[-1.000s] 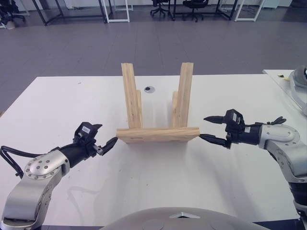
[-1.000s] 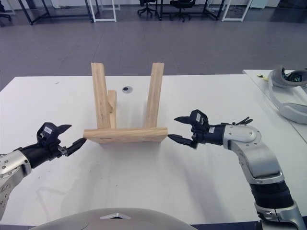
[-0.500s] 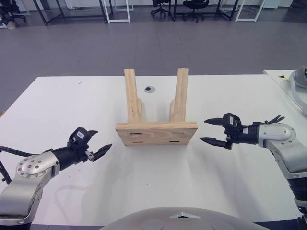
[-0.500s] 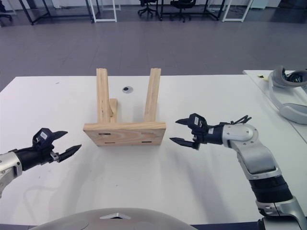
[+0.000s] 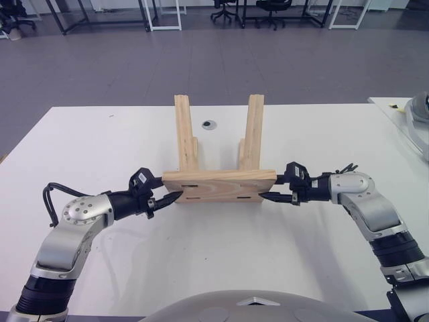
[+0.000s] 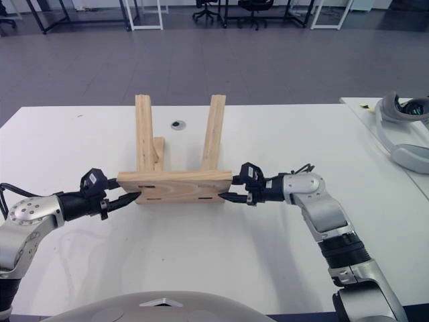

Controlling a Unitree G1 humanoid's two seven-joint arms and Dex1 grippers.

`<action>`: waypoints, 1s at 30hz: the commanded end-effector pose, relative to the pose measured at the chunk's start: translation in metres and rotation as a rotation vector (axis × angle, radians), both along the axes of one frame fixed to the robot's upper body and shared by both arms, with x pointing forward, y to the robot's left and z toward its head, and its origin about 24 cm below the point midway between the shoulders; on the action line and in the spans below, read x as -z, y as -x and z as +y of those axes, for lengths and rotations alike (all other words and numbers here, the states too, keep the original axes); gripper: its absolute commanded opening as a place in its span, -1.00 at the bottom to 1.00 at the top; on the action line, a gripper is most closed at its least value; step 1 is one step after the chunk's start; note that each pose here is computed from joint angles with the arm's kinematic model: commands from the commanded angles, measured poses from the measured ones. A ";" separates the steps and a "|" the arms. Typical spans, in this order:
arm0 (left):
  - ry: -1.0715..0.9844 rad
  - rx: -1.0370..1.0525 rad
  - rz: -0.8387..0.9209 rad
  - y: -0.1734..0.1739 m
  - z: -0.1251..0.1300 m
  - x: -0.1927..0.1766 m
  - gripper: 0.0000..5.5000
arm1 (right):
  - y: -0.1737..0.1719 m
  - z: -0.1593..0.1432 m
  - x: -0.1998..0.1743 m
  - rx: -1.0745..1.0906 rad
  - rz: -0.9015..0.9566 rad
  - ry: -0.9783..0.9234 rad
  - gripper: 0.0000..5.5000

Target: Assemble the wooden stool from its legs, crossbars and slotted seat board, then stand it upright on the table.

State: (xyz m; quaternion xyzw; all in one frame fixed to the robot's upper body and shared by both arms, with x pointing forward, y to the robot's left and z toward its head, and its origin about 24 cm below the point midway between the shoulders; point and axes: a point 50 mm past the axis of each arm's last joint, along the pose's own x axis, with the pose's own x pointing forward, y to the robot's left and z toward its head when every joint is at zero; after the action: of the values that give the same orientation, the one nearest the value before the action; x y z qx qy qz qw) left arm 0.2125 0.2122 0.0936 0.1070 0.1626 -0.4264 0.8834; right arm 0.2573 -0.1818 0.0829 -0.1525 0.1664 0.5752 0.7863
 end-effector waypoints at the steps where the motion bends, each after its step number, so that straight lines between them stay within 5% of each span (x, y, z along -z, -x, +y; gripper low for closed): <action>1: 0.022 0.055 -0.047 -0.005 -0.005 -0.011 -0.20 | -0.006 0.006 -0.010 -0.041 -0.040 -0.003 -0.39; 5: 0.131 0.168 -0.106 -0.006 -0.009 -0.051 -0.22 | -0.008 0.014 -0.056 -0.165 -0.027 -0.148 -0.40; 10: 0.347 0.519 -0.032 0.021 -0.011 -0.143 -0.28 | -0.004 0.009 -0.171 -0.465 0.073 -0.428 -0.42; 14: 0.643 0.654 0.180 0.019 -0.016 -0.196 -0.34 | -0.006 0.018 -0.232 -0.660 0.432 -0.679 -0.44; 18: 0.811 0.596 0.400 0.000 -0.009 -0.176 -0.39 | -0.021 0.021 -0.231 -0.679 0.804 -0.794 -0.49; 23: 0.895 0.522 0.658 -0.020 0.008 -0.154 -0.47 | -0.034 0.018 -0.232 -0.570 0.993 -0.842 -0.51; 30: 0.934 0.234 0.790 -0.038 0.026 -0.122 -0.47 | -0.021 -0.001 -0.205 -0.375 1.227 -0.712 -0.51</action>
State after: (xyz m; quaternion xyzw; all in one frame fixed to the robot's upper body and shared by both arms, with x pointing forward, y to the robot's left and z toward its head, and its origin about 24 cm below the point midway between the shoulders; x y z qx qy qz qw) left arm 0.2434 0.2390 0.2040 -0.4317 0.2482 -0.5619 0.6605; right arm 0.3020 -0.1949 0.2141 0.4512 0.3668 0.5915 0.5585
